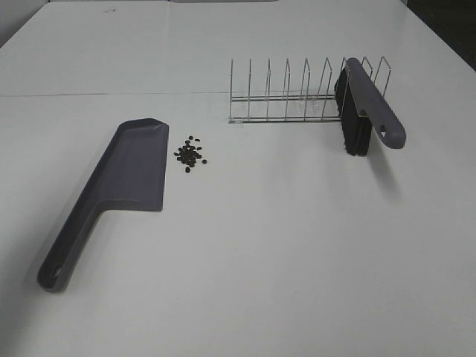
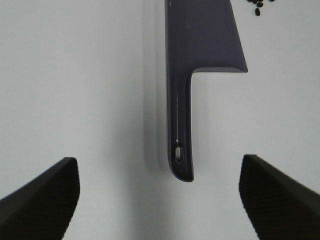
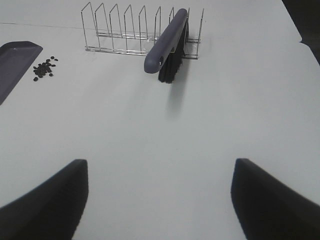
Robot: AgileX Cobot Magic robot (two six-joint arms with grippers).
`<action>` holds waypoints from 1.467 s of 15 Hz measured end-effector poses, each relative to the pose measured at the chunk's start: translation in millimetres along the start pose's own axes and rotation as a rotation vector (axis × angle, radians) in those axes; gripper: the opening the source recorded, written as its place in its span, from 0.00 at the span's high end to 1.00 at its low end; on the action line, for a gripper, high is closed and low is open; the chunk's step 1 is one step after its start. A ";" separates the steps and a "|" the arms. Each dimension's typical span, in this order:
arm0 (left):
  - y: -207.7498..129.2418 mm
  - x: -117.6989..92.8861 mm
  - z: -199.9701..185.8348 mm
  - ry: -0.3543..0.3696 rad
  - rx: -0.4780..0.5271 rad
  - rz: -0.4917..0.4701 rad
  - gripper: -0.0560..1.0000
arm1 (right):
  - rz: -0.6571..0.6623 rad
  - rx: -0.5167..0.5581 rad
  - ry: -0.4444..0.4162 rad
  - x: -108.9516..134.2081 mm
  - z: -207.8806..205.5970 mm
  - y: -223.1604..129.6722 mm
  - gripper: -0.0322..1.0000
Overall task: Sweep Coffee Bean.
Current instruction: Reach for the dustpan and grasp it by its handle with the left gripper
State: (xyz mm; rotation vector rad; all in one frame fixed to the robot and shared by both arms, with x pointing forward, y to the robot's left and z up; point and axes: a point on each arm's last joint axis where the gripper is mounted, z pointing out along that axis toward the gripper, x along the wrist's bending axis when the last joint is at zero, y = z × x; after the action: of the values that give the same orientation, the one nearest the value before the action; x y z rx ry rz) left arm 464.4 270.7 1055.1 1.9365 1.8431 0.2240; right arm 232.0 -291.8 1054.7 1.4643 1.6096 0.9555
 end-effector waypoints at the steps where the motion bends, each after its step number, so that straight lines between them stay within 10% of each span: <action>1: 9.1 2.0 13.6 0.002 0.043 -0.008 0.19 | 0.000 0.000 0.000 0.0 0.0 0.0 0.32; 9: 21.6 -11.2 126.2 0.034 0.359 -0.014 0.19 | 0.000 0.000 0.000 0.0 0.0 0.0 0.32; 22: 7.0 -24.0 194.5 0.101 0.401 0.017 0.23 | 0.000 0.000 0.000 0.0 0.0 0.0 0.32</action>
State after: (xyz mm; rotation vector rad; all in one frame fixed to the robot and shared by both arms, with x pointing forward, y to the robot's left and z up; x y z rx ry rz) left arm 549.9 206.2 890.9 2.2394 2.0614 -0.0501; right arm 232.0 -291.8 1054.7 1.4643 1.6096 0.9555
